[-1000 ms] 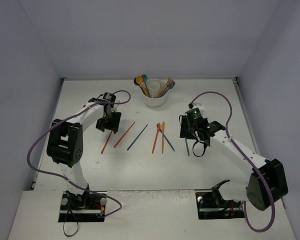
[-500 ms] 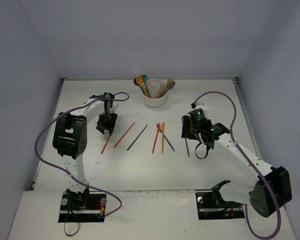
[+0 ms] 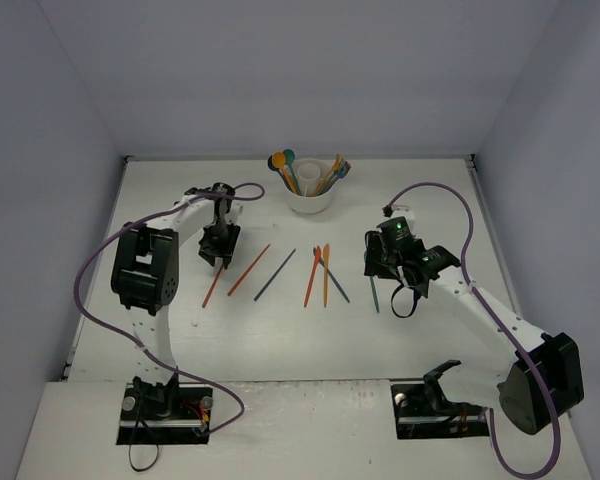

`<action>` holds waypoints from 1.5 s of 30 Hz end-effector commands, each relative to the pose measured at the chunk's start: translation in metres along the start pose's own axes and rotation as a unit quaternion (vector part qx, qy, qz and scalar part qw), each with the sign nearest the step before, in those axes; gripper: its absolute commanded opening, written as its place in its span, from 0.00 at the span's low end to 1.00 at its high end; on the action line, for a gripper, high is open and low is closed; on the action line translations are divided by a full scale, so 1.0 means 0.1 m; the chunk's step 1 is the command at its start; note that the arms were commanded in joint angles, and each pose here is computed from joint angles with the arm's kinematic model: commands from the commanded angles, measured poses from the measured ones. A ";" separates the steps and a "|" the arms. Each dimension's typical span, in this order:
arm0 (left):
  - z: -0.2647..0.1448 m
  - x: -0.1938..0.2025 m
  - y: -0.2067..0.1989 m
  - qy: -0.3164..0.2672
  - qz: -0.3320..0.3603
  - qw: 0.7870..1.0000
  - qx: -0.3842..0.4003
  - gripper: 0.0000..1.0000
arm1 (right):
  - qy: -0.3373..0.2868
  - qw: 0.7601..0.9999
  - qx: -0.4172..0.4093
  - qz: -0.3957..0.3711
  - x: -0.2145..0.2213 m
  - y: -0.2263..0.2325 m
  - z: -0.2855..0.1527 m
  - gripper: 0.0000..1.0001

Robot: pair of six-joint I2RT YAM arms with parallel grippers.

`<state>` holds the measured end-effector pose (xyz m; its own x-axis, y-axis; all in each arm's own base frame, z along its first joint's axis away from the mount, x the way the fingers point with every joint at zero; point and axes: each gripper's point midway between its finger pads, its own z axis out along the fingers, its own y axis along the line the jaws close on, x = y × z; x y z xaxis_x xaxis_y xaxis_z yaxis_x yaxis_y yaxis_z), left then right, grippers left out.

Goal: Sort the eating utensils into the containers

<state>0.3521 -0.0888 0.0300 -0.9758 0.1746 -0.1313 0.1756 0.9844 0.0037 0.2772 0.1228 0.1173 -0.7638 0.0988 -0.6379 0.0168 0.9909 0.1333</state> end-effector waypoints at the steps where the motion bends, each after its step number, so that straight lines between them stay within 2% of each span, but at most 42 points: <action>1: -0.10 -0.12 -0.05 -0.014 0.010 1.000 0.007 0.34 | -0.015 1.000 0.016 0.000 -0.06 -0.08 -0.01 0.47; 6: -0.03 -0.12 -0.07 -0.005 0.011 1.000 0.009 0.30 | -0.014 1.000 0.020 -0.004 -0.06 -0.10 0.00 0.47; 11: 0.08 -0.10 -0.06 0.008 0.012 1.000 0.008 0.16 | -0.015 1.000 0.021 -0.005 -0.07 -0.10 0.01 0.47; 15: 0.16 -0.07 -0.10 0.016 0.016 1.000 0.019 0.01 | -0.014 1.000 0.022 -0.009 -0.08 -0.10 0.01 0.48; 18: 0.15 -0.07 -0.10 0.012 0.018 0.999 0.023 0.00 | -0.016 1.000 0.022 -0.012 -0.09 -0.11 0.00 0.48; 22: -0.17 -0.26 -0.14 -0.039 0.016 0.999 0.031 0.00 | -0.023 0.999 0.019 -0.018 -0.14 -0.10 -0.03 0.48; 28: -1.07 -0.79 -0.25 -0.192 -0.008 0.980 0.057 0.00 | -0.043 0.999 0.009 -0.018 -0.26 -0.08 -0.12 0.47; 30: -1.40 -1.05 -0.32 -0.260 -0.024 0.963 0.070 0.00 | -0.052 0.998 0.002 -0.018 -0.30 -0.06 -0.17 0.47; 34: -2.11 -1.48 -0.57 -0.393 -0.041 0.910 0.121 0.00 | -0.070 0.997 -0.002 -0.024 -0.36 -0.08 -0.27 0.47; 38: -2.74 -1.87 -0.94 -0.506 -0.037 0.844 0.173 0.00 | -0.085 0.996 -0.010 -0.029 -0.42 -0.08 -0.35 0.48; 40: -3.07 -2.06 -1.12 -0.563 -0.029 0.804 0.191 0.00 | -0.093 0.995 -0.015 -0.032 -0.46 -0.07 -0.40 0.48; 45: -3.52 -2.40 -1.54 -0.649 -0.006 0.727 0.226 0.00 | -0.110 0.993 -0.021 -0.046 -0.54 -0.07 -0.49 0.48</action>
<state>0.4907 -0.2443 0.3278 -0.3568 -0.1345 -0.9244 0.3793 0.8835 -0.2750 0.2765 0.1090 0.1566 -0.6723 0.0372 -0.7393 -0.0598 0.9927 0.1044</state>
